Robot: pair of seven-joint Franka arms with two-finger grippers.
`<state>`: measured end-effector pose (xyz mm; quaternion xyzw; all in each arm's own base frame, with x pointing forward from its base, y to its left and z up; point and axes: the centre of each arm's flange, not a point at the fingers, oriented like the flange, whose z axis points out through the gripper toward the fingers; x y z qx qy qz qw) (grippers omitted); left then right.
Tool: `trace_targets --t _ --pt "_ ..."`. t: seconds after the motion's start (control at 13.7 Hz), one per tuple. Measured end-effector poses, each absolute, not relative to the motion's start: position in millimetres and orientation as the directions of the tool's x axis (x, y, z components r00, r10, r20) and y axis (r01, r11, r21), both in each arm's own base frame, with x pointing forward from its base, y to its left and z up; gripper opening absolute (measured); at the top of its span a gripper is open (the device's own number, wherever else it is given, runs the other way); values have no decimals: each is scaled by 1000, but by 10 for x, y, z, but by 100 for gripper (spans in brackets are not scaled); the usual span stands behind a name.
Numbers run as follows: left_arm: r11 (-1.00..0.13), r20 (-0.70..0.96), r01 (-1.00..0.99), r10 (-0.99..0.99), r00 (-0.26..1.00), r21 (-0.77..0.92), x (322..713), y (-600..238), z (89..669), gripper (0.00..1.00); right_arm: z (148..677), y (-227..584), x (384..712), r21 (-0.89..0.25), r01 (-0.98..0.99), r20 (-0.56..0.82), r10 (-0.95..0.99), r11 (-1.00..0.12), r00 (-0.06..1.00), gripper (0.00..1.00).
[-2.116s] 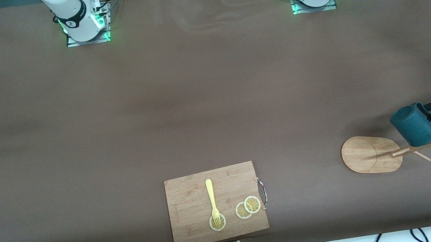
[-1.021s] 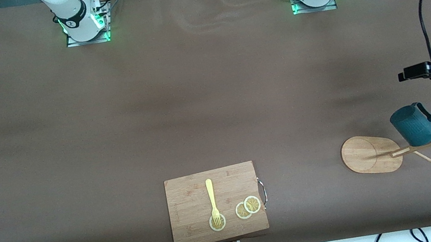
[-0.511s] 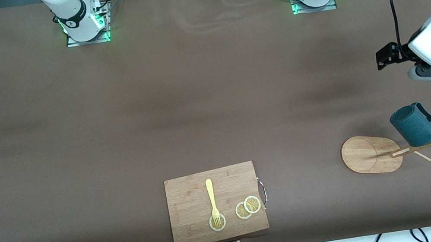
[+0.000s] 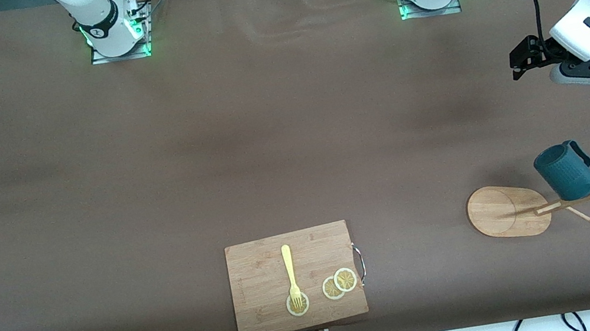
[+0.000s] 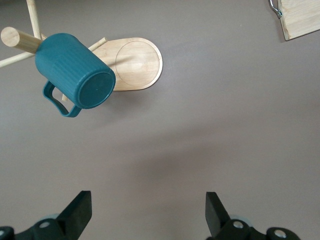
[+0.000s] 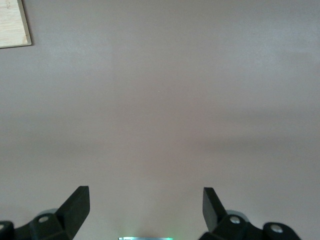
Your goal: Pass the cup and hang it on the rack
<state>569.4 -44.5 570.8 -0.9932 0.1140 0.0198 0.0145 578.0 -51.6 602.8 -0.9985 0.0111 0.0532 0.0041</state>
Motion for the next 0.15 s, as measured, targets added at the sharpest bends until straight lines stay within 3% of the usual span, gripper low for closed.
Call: trace_targets --t 0.15 --pt "-976 -42 -217 -216 975 -24 5698 -392 5708 100 6028 -516 5780 -7 -23 -106 -22 -1000 994 100"
